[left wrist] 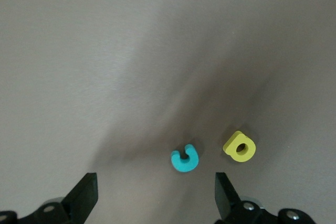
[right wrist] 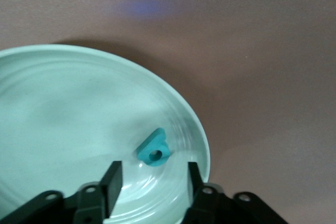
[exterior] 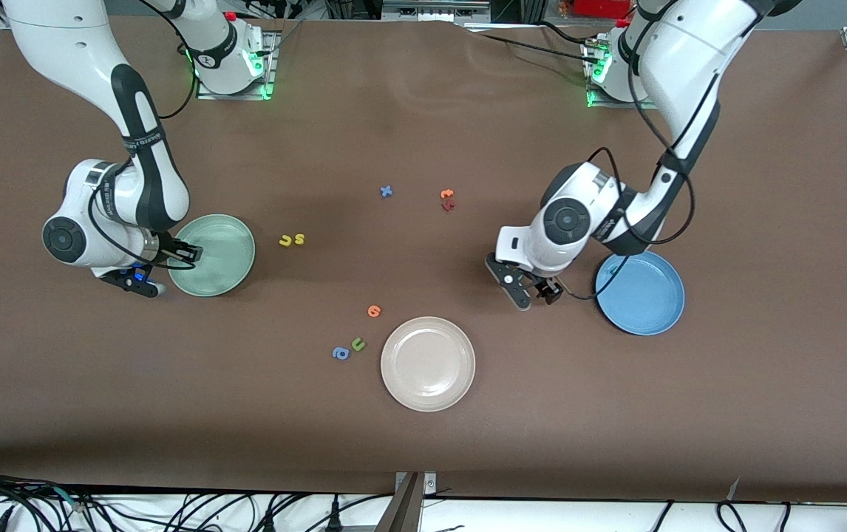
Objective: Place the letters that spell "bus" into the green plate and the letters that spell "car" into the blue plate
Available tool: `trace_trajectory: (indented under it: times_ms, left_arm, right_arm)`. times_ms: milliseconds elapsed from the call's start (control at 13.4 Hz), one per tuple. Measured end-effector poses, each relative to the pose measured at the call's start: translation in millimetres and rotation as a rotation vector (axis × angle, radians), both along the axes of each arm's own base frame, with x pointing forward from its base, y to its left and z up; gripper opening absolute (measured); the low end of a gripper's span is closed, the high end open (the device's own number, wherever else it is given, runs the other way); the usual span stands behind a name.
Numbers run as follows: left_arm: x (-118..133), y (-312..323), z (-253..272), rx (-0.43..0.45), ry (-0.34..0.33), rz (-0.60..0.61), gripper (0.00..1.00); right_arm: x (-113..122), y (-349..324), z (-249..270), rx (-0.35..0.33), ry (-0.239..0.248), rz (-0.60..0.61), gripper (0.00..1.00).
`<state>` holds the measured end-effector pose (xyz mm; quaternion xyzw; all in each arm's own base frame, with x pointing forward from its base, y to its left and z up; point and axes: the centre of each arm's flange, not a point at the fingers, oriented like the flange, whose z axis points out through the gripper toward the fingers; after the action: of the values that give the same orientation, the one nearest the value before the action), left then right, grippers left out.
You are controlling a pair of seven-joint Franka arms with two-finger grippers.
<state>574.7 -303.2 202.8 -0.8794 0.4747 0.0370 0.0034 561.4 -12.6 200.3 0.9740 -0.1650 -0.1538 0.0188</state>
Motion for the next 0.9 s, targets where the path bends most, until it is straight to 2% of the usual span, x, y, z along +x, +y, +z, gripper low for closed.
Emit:
trace_trajectory:
  times_ms: [224, 448, 672, 746, 896]
  left_arm:
    - [-10, -9, -16, 0.008, 0.019, -0.026, 0.99]
    - [-18, -8, -27, 0.028, 0.023, -0.055, 0.99]
    - [-22, -9, -36, 0.01, -0.001, -0.07, 0.96]
    - [-23, -10, -36, 0.006, -0.004, -0.072, 0.87]
    - [-23, -11, -35, 0.018, -0.022, -0.099, 0.82]
  right_arm:
    - [9, 21, 41, 0.017, 0.038, -0.085, 0.97]
    - [13, 92, 80, -0.008, 0.023, -0.214, 0.99]
    - [3, 177, 78, -0.046, -0.021, -0.346, 0.99]
    - [-1, 195, 72, -0.051, -0.037, -0.377, 0.99]
    - [-9, 215, 52, -0.055, -0.062, -0.416, 0.99]
